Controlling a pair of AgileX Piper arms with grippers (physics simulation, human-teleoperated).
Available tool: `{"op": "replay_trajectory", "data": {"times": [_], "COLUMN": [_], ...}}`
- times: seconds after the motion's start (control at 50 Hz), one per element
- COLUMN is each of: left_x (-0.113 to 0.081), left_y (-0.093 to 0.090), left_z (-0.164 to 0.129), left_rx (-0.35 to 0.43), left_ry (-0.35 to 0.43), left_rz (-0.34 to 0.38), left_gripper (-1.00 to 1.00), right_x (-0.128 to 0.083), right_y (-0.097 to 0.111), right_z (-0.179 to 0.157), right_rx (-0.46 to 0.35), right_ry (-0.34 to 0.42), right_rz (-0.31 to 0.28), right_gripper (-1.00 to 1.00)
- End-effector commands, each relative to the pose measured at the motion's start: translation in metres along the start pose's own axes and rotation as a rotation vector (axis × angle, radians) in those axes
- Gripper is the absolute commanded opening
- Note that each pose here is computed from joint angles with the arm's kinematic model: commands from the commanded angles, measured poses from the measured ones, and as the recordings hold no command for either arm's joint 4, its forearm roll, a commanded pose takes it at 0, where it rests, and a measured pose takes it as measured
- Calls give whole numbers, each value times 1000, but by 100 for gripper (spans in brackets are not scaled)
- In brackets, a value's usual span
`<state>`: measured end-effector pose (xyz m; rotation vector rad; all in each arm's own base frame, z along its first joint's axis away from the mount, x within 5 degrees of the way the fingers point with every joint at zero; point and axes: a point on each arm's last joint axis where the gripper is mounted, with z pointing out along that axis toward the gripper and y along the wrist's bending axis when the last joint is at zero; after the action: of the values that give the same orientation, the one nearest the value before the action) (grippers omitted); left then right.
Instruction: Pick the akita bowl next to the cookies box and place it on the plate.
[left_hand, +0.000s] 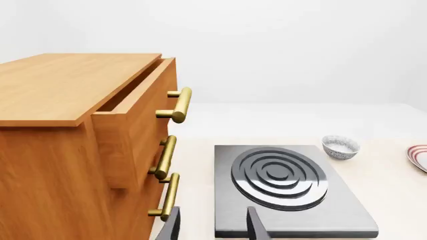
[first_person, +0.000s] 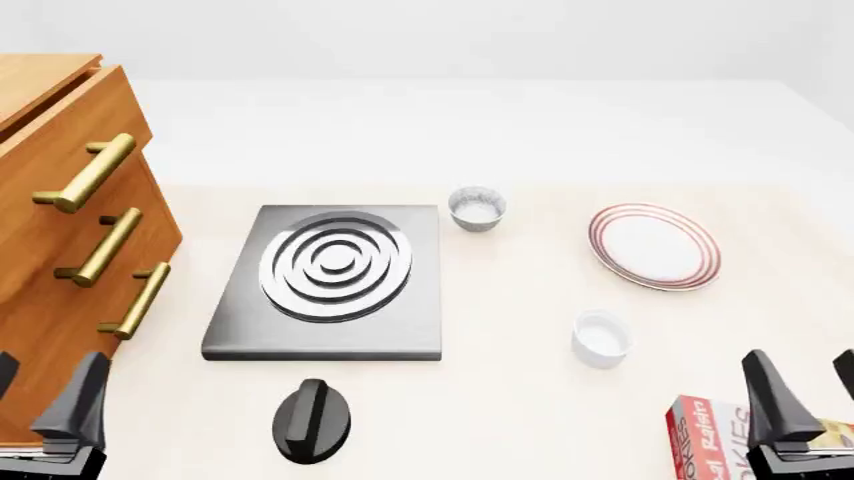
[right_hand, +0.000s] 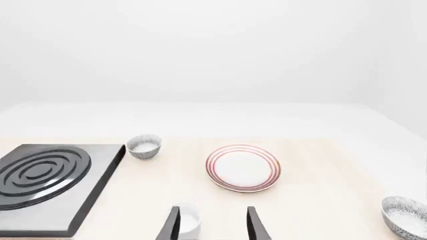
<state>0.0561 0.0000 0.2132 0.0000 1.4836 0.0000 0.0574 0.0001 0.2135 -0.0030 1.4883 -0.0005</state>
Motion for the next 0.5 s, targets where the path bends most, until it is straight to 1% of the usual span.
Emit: {"op": "replay_trajectory", "data": {"times": [0.02, 0.08, 0.12, 0.16, 0.24, 0.28, 0.3, 0.32, 0.34, 0.36, 0.38, 0.4, 0.42, 0.48, 0.5], "left_x": [0, 0, 0, 0, 0, 0, 0, 0, 0, 0, 0, 0, 0, 0, 0], "left_y": [0, 0, 0, 0, 0, 0, 0, 0, 0, 0, 0, 0, 0, 0, 0], "left_z": [0, 0, 0, 0, 0, 0, 0, 0, 0, 0, 0, 0, 0, 0, 0], "left_rx": [0, 0, 0, 0, 0, 0, 0, 0, 0, 0, 0, 0, 0, 0, 0], "left_ry": [0, 0, 0, 0, 0, 0, 0, 0, 0, 0, 0, 0, 0, 0, 0], "left_rz": [0, 0, 0, 0, 0, 0, 0, 0, 0, 0, 0, 0, 0, 0, 0], "left_gripper": [100, 100, 100, 100, 100, 100, 100, 100, 100, 100, 100, 100, 100, 100, 100], "right_x": [0, 1, 1, 1, 1, 0, 3, 4, 4, 2, -2, -3, -4, -15, -22], "right_y": [0, 1, 2, 3, 3, 2, 4, 6, 7, 6, 4, 4, 5, 4, 5], "right_z": [6, 14, 15, 16, 22, 23, 31, 32, 33, 33, 34, 37, 39, 41, 41], "right_rx": [-7, -19, -27, -44, -34, -21, -46, -68, -70, -63, -48, -47, -55, -49, -49], "right_ry": [20, 46, 52, 53, 75, 86, 124, 134, 144, 148, 155, 173, 190, 214, 221], "right_rz": [-30, -27, -13, -16, -15, -34, -11, 26, 64, 60, 16, 5, 6, -19, -15], "right_gripper": [100, 100, 100, 100, 100, 100, 100, 100, 100, 100, 100, 100, 100, 100, 100]}}
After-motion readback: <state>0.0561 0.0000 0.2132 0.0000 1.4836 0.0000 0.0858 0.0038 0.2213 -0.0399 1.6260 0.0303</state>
